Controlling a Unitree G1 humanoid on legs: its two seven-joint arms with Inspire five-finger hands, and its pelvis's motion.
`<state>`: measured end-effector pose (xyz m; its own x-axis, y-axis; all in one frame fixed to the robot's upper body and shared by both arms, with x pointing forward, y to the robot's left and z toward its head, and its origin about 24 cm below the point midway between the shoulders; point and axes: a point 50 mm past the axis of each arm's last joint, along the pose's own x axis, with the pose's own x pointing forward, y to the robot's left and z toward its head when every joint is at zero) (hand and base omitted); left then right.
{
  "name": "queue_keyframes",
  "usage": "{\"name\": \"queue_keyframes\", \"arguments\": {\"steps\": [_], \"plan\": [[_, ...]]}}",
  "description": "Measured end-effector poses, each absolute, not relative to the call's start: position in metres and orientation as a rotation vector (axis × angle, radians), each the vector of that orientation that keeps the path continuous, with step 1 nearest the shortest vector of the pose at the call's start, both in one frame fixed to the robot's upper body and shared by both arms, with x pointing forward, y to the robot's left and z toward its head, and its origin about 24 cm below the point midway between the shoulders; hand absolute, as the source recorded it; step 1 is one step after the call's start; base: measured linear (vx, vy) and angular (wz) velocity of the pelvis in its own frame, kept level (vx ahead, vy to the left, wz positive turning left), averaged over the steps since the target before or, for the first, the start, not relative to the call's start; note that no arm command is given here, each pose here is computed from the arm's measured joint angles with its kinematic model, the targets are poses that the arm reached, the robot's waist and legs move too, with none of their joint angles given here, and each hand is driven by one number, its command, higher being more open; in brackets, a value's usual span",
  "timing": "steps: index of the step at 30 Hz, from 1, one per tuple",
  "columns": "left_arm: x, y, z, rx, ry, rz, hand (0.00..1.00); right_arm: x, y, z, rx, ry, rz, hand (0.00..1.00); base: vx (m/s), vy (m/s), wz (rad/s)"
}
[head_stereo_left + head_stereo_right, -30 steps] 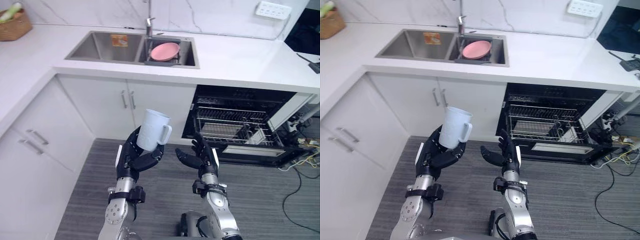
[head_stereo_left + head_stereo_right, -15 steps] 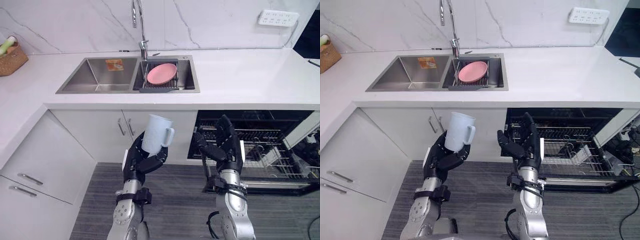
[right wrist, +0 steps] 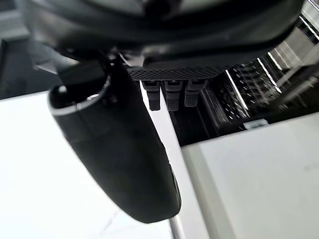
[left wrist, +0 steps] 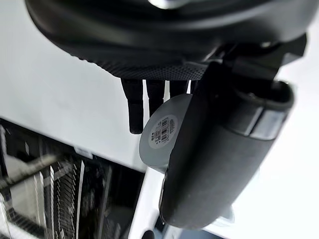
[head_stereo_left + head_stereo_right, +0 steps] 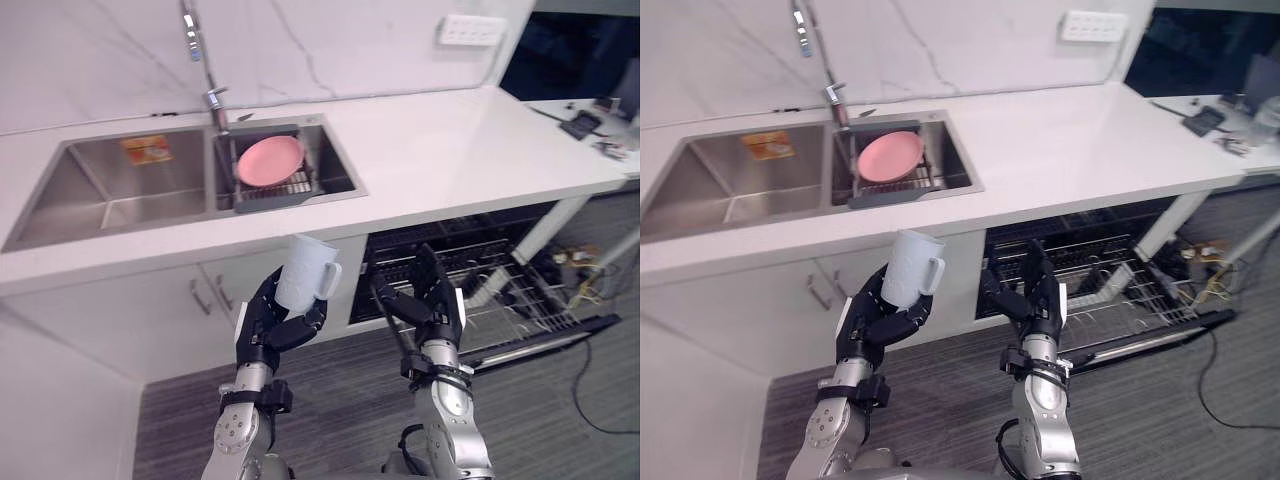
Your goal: Walk over to the sink, pick up the cup, carry it to the dishwasher, place the cup inside the dishwasher, then close the dishwasher door
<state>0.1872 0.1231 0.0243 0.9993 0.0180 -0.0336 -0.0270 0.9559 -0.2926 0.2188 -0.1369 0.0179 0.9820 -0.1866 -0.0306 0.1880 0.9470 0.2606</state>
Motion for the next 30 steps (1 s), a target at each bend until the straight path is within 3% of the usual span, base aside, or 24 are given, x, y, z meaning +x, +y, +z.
{"name": "queue_keyframes", "arguments": {"steps": [11, 16, 21, 30], "plan": [[0.187, 0.111, 0.018, -0.326, 0.06, 0.013, 0.3, 0.201, -0.152, 0.019, 0.229, 0.007, -0.227, 0.9, 0.13, -0.098, -0.16], [0.189, 0.111, 0.02, -0.327, 0.051, 0.011, 0.3, 0.205, -0.157, 0.035, 0.249, -0.073, -0.252, 0.9, 0.13, 0.085, -0.27], [0.187, 0.116, 0.014, -0.262, 0.072, -0.003, 0.3, 0.202, -0.15, 0.015, 0.265, 0.019, -0.252, 0.9, 0.13, 0.168, -0.34], [0.191, 0.113, 0.018, -0.191, 0.046, -0.023, 0.3, 0.202, -0.146, 0.026, 0.278, -0.027, -0.212, 0.9, 0.04, 0.018, -0.26]]}}
